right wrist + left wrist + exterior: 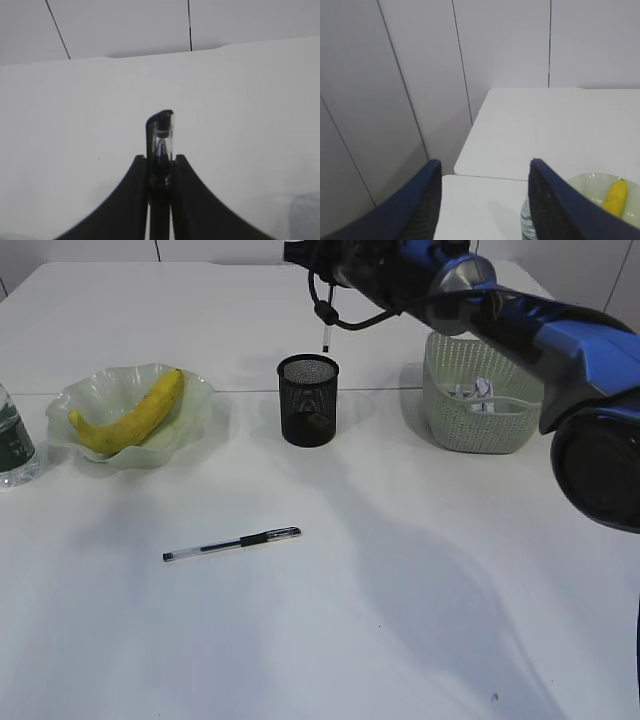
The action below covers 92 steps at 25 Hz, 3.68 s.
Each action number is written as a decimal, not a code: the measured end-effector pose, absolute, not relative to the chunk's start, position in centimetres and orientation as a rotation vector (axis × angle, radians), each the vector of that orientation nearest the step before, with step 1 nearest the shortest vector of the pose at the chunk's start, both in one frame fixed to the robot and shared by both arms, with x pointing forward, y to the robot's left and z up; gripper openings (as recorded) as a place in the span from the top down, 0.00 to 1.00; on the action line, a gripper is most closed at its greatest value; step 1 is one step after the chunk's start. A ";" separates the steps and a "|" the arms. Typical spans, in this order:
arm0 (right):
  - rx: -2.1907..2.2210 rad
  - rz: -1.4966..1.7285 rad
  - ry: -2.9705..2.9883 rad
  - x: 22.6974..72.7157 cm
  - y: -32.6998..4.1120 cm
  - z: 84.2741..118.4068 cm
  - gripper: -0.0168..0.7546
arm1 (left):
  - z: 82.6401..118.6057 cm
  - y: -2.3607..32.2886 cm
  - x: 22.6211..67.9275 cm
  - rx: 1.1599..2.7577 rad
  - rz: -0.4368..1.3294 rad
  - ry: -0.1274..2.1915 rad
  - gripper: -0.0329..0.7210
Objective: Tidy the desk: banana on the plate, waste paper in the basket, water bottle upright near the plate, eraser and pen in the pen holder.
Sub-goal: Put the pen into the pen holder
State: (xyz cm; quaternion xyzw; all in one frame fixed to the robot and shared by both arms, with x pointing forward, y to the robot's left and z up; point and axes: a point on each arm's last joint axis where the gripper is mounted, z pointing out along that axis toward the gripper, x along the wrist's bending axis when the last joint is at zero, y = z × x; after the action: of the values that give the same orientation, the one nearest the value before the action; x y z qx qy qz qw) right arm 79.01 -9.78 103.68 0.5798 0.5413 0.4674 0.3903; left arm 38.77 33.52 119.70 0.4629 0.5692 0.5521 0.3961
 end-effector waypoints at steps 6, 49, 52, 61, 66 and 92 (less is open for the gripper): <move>1.489 1.175 1.388 79.3 -9.7 102.4 0.87 | 119.7 33.5 38.8 1.173 1.399 1.443 0.44; 1.502 1.150 1.458 80.2 -9.0 97.4 0.86 | 119.7 33.5 38.8 1.173 1.399 1.443 0.44; 1.501 1.152 1.459 80.2 -9.0 97.4 0.85 | 119.7 33.5 38.8 1.173 1.399 1.443 0.44; 1.498 1.156 1.459 80.2 -8.9 97.4 0.84 | 119.7 33.5 38.8 1.173 1.399 1.443 0.44; 1.498 1.156 1.459 80.2 -8.9 97.4 0.83 | 119.7 33.5 38.8 1.173 1.399 1.443 0.44; 1.468 1.110 1.470 80.2 -9.1 97.4 0.79 | 119.7 33.5 38.8 1.173 1.399 1.443 0.44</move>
State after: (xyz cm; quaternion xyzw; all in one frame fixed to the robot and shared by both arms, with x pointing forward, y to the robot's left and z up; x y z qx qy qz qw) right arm 80.18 -9.13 97.37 0.5758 0.5766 0.4353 0.3828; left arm 38.77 33.52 119.70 0.4629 0.5692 0.5521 0.3961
